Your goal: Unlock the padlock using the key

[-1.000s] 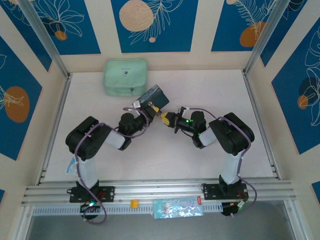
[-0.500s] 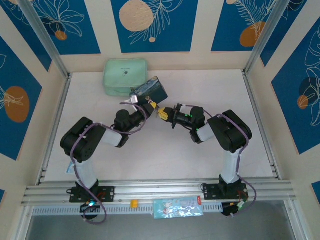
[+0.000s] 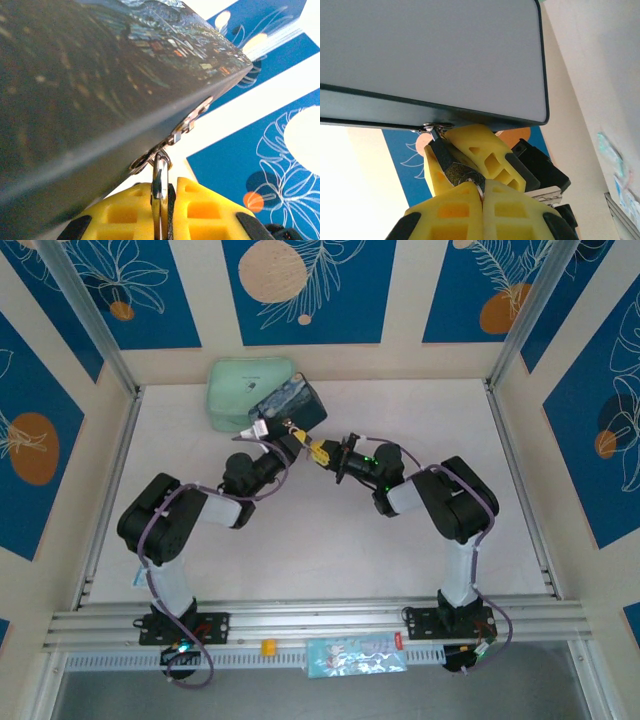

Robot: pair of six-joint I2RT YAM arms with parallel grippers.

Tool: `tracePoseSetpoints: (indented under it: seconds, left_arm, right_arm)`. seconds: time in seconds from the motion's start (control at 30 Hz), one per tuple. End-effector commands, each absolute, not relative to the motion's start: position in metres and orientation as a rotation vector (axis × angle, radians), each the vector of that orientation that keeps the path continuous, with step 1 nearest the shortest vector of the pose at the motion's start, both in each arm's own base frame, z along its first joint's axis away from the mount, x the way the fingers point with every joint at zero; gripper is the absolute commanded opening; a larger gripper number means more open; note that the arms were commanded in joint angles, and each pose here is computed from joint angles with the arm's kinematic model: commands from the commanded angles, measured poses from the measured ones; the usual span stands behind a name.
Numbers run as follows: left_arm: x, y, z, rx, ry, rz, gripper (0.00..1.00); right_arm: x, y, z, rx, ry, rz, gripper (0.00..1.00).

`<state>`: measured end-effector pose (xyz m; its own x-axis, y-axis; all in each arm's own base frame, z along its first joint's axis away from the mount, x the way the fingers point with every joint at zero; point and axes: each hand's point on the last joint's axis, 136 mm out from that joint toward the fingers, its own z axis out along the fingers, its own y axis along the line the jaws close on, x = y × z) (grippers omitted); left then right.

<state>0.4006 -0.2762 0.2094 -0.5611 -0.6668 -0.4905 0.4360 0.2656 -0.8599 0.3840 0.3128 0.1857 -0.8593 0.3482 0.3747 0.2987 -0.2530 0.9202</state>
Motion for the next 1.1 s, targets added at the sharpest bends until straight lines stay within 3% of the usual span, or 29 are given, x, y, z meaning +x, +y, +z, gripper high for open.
tracePoseSetpoints:
  seconds: [0.0,0.03,0.17,0.53,0.67,0.93,1.07]
  left_arm:
    - [0.313,-0.344,0.225,0.251,1.641,-1.765,0.00]
    - [0.315,-0.342,0.223,0.225,1.648,-1.763,0.00]
    - [0.322,-0.333,0.219,0.122,1.656,-1.736,0.00]
    - [0.342,-0.313,0.186,-0.104,1.709,-1.629,0.00]
    - [0.347,-0.310,0.173,-0.156,1.742,-1.599,0.00]
    - [0.348,-0.307,0.156,-0.192,1.840,-1.529,0.00]
    - [0.348,-0.304,0.147,-0.219,1.892,-1.492,0.00]
  right_arm:
    - [0.410,0.320,0.214,1.330,1.665,2.570,0.00]
    - [0.409,0.320,0.210,1.318,1.681,2.556,0.00]
    - [0.400,0.316,0.185,1.295,1.763,2.477,0.16]
    - [0.379,0.302,0.172,1.149,1.866,2.375,0.37]
    - [0.358,0.293,0.144,1.104,2.014,2.239,0.47]
    - [0.321,0.262,0.124,0.802,2.331,1.822,0.52]
    - [0.309,0.245,0.141,0.517,2.492,1.415,0.53]
